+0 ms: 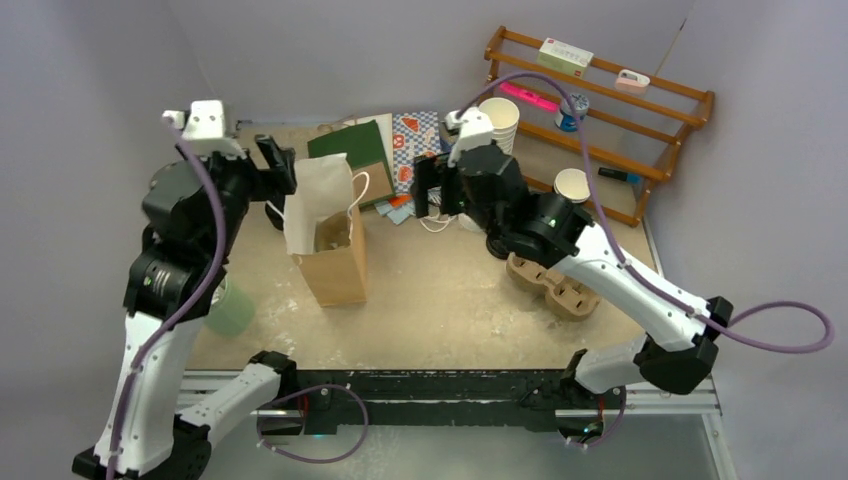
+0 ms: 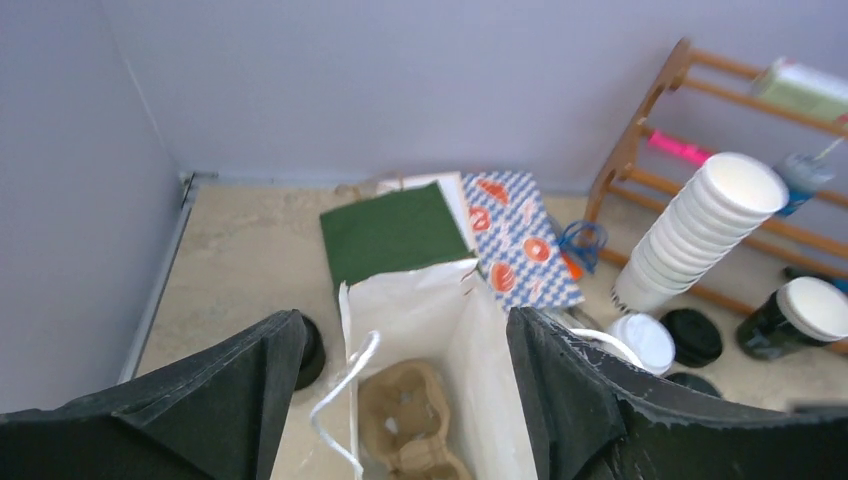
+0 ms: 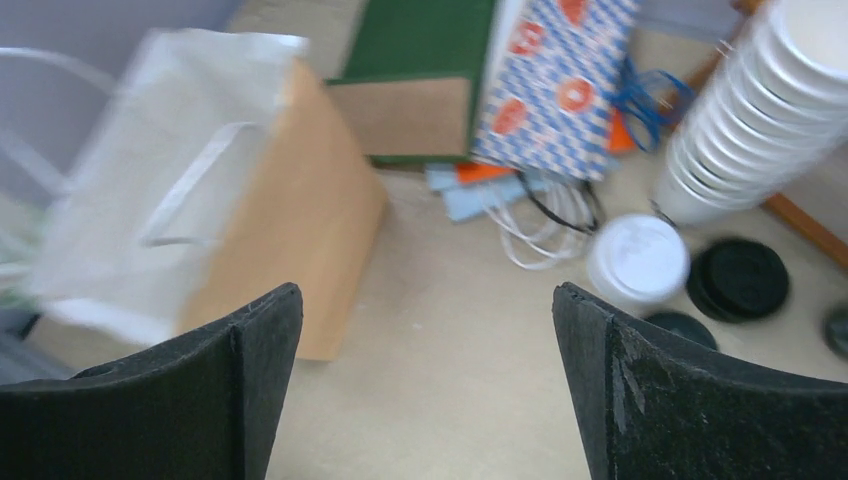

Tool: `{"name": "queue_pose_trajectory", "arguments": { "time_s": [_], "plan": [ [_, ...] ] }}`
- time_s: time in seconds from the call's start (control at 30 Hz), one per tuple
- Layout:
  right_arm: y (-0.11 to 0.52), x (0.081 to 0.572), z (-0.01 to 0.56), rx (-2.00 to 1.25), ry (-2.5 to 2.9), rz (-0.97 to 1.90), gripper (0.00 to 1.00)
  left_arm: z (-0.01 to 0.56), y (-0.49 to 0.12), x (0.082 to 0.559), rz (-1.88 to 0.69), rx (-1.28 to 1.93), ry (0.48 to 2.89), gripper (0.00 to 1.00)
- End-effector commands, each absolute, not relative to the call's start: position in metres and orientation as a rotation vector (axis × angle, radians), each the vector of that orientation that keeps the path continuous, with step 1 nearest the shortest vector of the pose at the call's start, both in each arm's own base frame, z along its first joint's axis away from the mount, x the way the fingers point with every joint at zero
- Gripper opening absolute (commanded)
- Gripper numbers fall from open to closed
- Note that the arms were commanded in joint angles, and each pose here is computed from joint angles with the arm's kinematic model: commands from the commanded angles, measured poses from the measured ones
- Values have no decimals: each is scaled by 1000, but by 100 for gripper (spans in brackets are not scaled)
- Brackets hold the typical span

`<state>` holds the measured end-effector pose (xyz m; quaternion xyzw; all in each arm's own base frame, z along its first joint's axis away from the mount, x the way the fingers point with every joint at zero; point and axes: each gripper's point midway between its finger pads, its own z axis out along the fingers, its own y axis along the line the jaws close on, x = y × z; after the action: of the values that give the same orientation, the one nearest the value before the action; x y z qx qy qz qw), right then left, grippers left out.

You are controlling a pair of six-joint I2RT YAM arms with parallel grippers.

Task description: Pack the takeout coffee

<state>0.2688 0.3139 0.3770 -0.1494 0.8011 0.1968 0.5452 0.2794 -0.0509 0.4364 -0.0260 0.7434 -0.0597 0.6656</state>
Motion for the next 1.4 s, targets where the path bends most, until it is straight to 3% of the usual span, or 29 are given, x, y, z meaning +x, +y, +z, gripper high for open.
{"name": "queue_pose_trajectory", "arguments": {
  "time_s": [0.0, 0.13, 0.2, 0.27, 0.33, 0.47, 0.67, 1.07, 1.37],
  "plan": [
    [259, 300, 328, -190, 2008, 412, 94, 489, -66, 265, -273, 7, 1464, 78],
    [228, 310, 277, -48, 2070, 353, 84, 497, -138, 274, -595, 244, 1439, 71],
    [212, 313, 251, 51, 2096, 277, 63, 495, -176, 276, -812, 334, 1433, 64],
    [201, 315, 223, 112, 2124, 218, 49, 491, -203, 274, -966, 408, 1394, 57],
    [199, 313, 196, 143, 2166, 197, 40, 480, -223, 279, -984, 411, 1397, 56],
    [201, 310, 156, 186, 2249, 167, 31, 440, -289, 276, -960, 523, 1513, 58],
    [183, 306, 120, 279, 2301, 25, 0, 403, -316, 267, -959, 541, 1603, 59],
    [130, 290, 73, 444, 2363, -94, 0, 403, -256, 273, -693, 401, 1655, 68],
    [48, 272, 71, 715, 2331, -354, 0, 393, -251, 280, -643, 373, 1676, 71]
  ]
}}
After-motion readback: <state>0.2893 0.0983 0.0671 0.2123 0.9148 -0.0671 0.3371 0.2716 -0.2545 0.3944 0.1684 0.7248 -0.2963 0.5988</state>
